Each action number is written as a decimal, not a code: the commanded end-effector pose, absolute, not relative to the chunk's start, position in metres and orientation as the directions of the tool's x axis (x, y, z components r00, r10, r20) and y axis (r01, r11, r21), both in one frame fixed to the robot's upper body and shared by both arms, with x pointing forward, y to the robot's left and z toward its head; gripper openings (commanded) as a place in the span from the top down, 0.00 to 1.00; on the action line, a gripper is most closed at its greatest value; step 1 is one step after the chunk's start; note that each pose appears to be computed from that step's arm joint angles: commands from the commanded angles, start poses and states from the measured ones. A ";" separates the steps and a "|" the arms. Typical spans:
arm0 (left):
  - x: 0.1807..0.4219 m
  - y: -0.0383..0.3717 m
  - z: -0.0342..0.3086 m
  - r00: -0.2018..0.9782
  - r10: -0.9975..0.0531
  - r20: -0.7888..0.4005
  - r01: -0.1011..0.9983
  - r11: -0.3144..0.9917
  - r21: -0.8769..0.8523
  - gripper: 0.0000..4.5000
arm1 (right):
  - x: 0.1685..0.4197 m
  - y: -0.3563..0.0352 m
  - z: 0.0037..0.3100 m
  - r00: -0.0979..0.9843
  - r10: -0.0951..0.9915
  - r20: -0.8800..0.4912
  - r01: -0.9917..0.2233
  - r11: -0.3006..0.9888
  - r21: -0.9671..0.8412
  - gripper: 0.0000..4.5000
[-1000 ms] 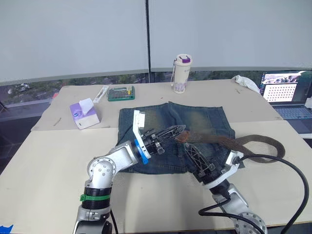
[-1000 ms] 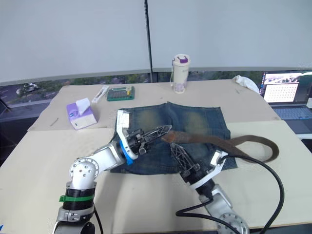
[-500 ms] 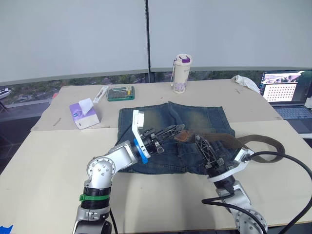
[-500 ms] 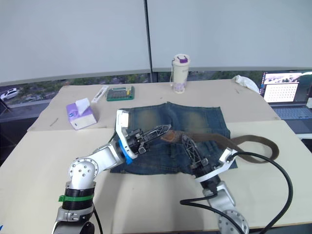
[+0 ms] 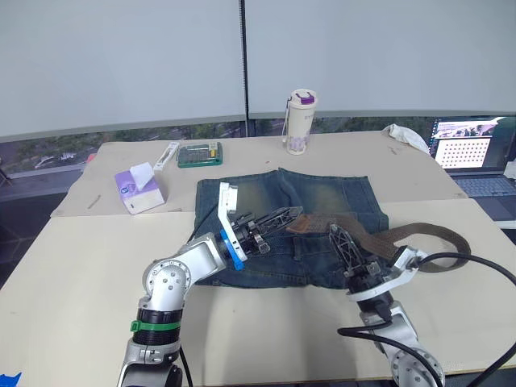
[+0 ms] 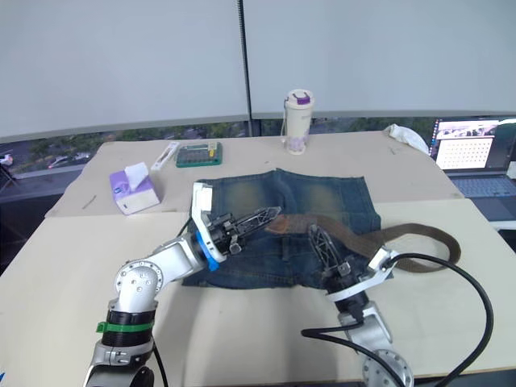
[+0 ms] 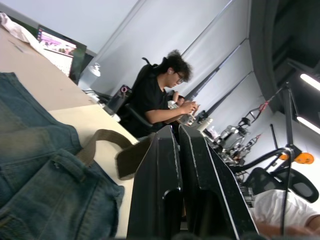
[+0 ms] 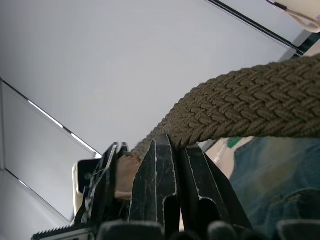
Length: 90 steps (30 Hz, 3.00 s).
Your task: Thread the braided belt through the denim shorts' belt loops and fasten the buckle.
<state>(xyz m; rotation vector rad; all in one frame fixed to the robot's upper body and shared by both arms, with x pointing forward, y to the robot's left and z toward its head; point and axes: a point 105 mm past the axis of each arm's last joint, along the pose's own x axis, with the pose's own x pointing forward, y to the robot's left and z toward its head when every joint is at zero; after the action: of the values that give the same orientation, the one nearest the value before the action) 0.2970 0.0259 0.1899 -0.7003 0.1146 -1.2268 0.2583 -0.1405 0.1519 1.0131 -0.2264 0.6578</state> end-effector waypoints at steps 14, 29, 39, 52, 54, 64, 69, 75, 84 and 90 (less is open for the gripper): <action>0.299 0.044 0.161 0.294 -0.956 -0.004 0.952 0.293 0.088 0.01 | 0.273 -0.282 0.143 0.979 0.179 0.092 -0.202 0.852 0.482 1.00; 0.289 0.044 0.159 0.238 -0.970 -0.041 0.966 0.232 0.110 0.01 | 0.311 -0.300 0.133 0.964 0.260 -0.055 -0.235 0.930 0.284 1.00; 0.290 0.046 0.162 0.244 -0.969 -0.042 0.961 0.236 0.143 0.01 | 0.319 -0.308 0.138 0.965 0.258 -0.050 -0.239 0.941 0.239 1.00; 0.287 0.043 0.161 0.213 -0.975 -0.054 0.955 0.196 0.224 0.01 | 0.323 -0.311 0.145 0.970 0.243 0.000 -0.238 0.951 0.195 1.00; 0.287 0.043 0.161 0.212 -0.976 -0.057 0.955 0.194 0.226 0.01 | 0.322 -0.312 0.144 0.970 0.243 -0.010 -0.237 0.954 0.181 1.00; 0.287 0.042 0.161 0.214 -0.975 -0.051 0.956 0.199 0.215 0.01 | 0.320 -0.295 0.137 0.941 0.337 -0.038 -0.330 0.937 0.116 1.00; 0.286 0.041 0.159 0.213 -0.976 -0.050 0.957 0.198 0.211 0.01 | 0.316 -0.280 0.124 0.906 0.411 -0.102 -0.393 0.906 0.158 1.00; 0.285 0.040 0.159 0.216 -0.975 -0.042 0.958 0.204 0.200 0.01 | 0.318 -0.275 0.116 0.901 0.413 -0.129 -0.381 0.899 0.216 1.00; 0.285 0.036 0.155 0.208 -0.977 -0.043 0.961 0.196 0.193 0.01 | 0.323 -0.260 0.106 0.868 0.470 -0.156 -0.377 0.832 0.407 1.00; 0.287 0.029 0.156 0.217 -0.976 -0.015 0.963 0.211 0.165 0.01 | 0.317 -0.248 0.118 0.839 0.544 -0.024 -0.426 0.683 0.594 1.00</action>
<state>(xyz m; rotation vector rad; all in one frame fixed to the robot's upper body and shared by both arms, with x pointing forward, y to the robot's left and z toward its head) 0.2862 0.0302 0.1497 0.1587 -0.0742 -1.3573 0.3165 -0.2501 0.0958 0.5652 0.2802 0.4925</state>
